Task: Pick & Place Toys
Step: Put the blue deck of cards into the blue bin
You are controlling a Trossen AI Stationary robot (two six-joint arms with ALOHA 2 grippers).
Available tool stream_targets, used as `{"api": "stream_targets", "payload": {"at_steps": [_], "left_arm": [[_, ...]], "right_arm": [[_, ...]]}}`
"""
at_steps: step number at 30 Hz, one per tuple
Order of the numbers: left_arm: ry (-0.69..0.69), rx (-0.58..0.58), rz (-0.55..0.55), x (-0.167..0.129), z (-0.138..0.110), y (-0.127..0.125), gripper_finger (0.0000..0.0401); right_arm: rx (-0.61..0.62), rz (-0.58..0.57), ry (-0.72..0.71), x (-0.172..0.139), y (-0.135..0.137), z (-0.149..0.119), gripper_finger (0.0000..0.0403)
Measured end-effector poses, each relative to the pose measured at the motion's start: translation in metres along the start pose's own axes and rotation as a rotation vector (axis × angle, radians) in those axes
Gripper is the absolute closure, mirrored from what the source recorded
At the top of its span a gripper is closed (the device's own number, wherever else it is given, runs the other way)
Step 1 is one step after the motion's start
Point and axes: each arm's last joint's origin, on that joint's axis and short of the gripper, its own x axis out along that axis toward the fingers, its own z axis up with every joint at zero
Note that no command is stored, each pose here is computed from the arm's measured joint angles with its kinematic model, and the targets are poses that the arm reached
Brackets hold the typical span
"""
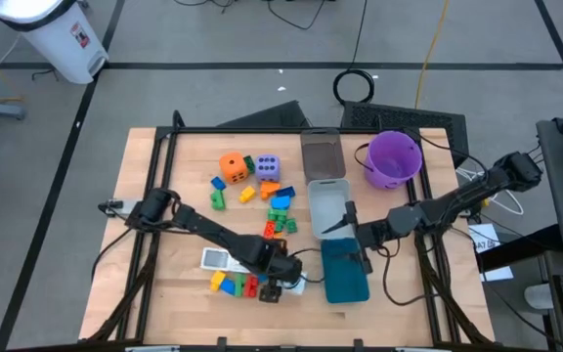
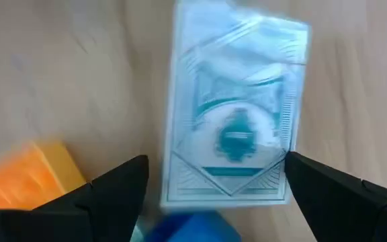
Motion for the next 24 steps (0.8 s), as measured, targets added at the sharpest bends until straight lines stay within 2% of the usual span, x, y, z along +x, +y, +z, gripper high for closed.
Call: {"api": "stream_targets", "payload": {"at_steps": [3,8,13,16,19,24], "left_arm": [[0.073,0.045,0.023,0.001,-0.010,-0.008,0.0044],[0.022,0.071,0.023,-0.010,-0.010,-0.014,0.0051],[-0.070,0.115,0.012,-0.019,-0.003,-0.017,0.0049],[-0.083,0.207,0.021,-0.021,-0.003,-0.017,0.0049],[-0.052,0.318,0.061,-0.021,-0.006,-0.016,0.0052],[-0.050,0.373,0.160,-0.023,-0.006,-0.014,0.0059]], "right_arm": [[-0.002,0.009,-0.006,-0.001,0.004,0.001,0.0138],[-0.008,-0.042,-0.011,-0.001,0.006,0.003,0.0138],[-0.007,-0.045,-0.027,-0.001,0.005,0.005,0.0138],[-0.013,-0.044,-0.026,-0.001,0.006,0.005,0.0138],[-0.024,-0.044,-0.027,-0.001,0.006,0.005,0.0138],[-0.025,-0.044,-0.027,-0.001,0.006,0.005,0.0138]]}}
